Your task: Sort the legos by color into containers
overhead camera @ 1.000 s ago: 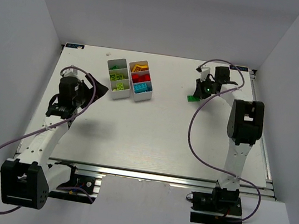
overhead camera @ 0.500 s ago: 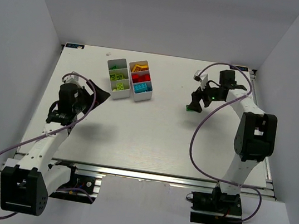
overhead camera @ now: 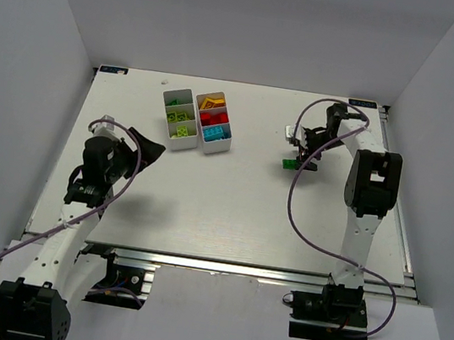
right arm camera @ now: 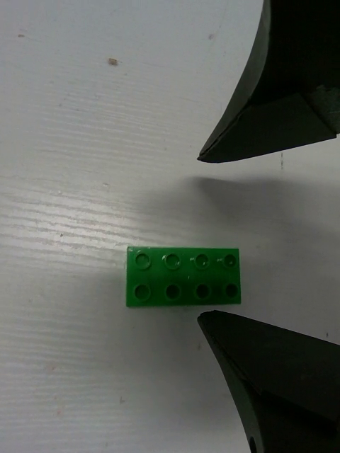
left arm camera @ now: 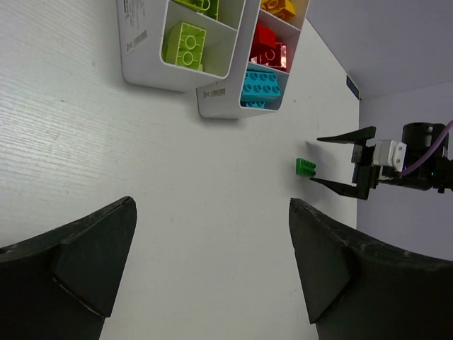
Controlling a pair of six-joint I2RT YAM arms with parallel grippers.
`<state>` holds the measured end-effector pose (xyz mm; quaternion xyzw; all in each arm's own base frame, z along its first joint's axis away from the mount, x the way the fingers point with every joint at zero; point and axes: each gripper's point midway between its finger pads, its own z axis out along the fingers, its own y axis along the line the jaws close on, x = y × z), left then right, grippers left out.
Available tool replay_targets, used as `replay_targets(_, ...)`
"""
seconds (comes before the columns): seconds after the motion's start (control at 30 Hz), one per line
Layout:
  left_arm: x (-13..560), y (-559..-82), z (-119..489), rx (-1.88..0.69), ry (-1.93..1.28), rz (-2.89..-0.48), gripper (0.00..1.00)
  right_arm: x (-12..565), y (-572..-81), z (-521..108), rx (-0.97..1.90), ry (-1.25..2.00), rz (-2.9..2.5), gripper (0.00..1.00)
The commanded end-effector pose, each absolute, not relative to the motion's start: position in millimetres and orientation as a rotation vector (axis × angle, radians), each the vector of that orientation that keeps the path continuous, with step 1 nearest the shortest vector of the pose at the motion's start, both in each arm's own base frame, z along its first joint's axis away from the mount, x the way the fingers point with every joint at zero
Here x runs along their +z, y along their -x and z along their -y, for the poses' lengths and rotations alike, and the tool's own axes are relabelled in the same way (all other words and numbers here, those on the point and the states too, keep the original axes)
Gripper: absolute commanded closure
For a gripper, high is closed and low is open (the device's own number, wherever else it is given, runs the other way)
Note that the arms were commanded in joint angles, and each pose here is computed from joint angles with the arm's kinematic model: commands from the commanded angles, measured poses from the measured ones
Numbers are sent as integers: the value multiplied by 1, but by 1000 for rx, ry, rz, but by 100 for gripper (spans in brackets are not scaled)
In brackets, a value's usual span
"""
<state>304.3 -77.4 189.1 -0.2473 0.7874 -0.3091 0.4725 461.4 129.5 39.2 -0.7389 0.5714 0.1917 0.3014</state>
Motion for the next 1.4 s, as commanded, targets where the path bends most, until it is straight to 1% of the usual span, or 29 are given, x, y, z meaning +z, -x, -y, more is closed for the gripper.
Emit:
replay_targets(0.0, 188, -294, 80, -779, 616, -1929, 3, 52, -465, -130, 531, 2035, -1419, 11)
replay_targets(0.2, 187, -292, 81, -788, 622, -1934, 3, 30, -462, -124, 543, 2045, -1497, 12)
replay_targets(0.43, 194, -296, 88, -834, 603, -1923, 3, 13, -442, -118, 639, 2070, -1587, 17)
replay_targets(0.53, 195, -299, 93, -872, 600, -1921, 3, 7, -437, -116, 659, 2073, -1625, 21)
replay_targets(0.63, 195, -302, 106, -942, 604, -1915, 4, 2, -431, -114, 692, 2061, -1680, 28)
replay_targets(0.67, 194, -301, 114, -965, 589, -1923, 4, 0, -428, -115, 704, 2065, -1693, 35)
replay_targets(0.73, 191, -301, 130, -1009, 557, -1944, 4, -2, -423, -114, 727, 2069, -1717, 42)
replay_targets(0.8, 185, -302, 143, -1028, 535, -1971, 4, -4, -419, -113, 743, 2067, -1736, 47)
replay_targets(0.83, 188, -302, 157, -1052, 494, -1969, 4, -3, -417, -113, 746, 2064, -1740, 52)
replay_targets(0.93, 184, -306, 182, -1089, 448, -1996, 4, -3, -407, -114, 774, 2046, -1756, 60)
replay_targets(0.97, 182, -304, 195, -1113, 416, -2014, 4, 5, -409, -117, 747, 2034, -1737, 66)
replay_targets(1.03, 186, -309, 210, -1148, 377, -2007, 4, 12, -401, -124, 785, 1972, -1735, 70)
replay_targets(1.07, 173, -309, 221, -1159, 361, -2051, 4, 28, -402, -129, 760, 1947, -1705, 74)
replay_targets(1.1, 171, -311, 227, -1169, 348, -2062, 4, 37, -403, -138, 770, 1903, -1670, 76)
replay_targets(1.13, 178, -316, 234, -1189, 325, -2043, 4, 40, -394, -141, 805, 1872, -1684, 77)
replay_targets(1.17, 166, -318, 244, -1198, 314, -2083, 4, 56, -391, -148, 799, 1854, -1653, 80)
replay_targets(1.2, 168, -319, 252, -1225, 286, -2076, 4, 59, -383, -155, 842, 1824, -1639, 82)
replay_targets(1.37, 157, -330, 289, -1314, 230, -2115, 4, 101, -358, -189, 868, 1775, -1534, 90)
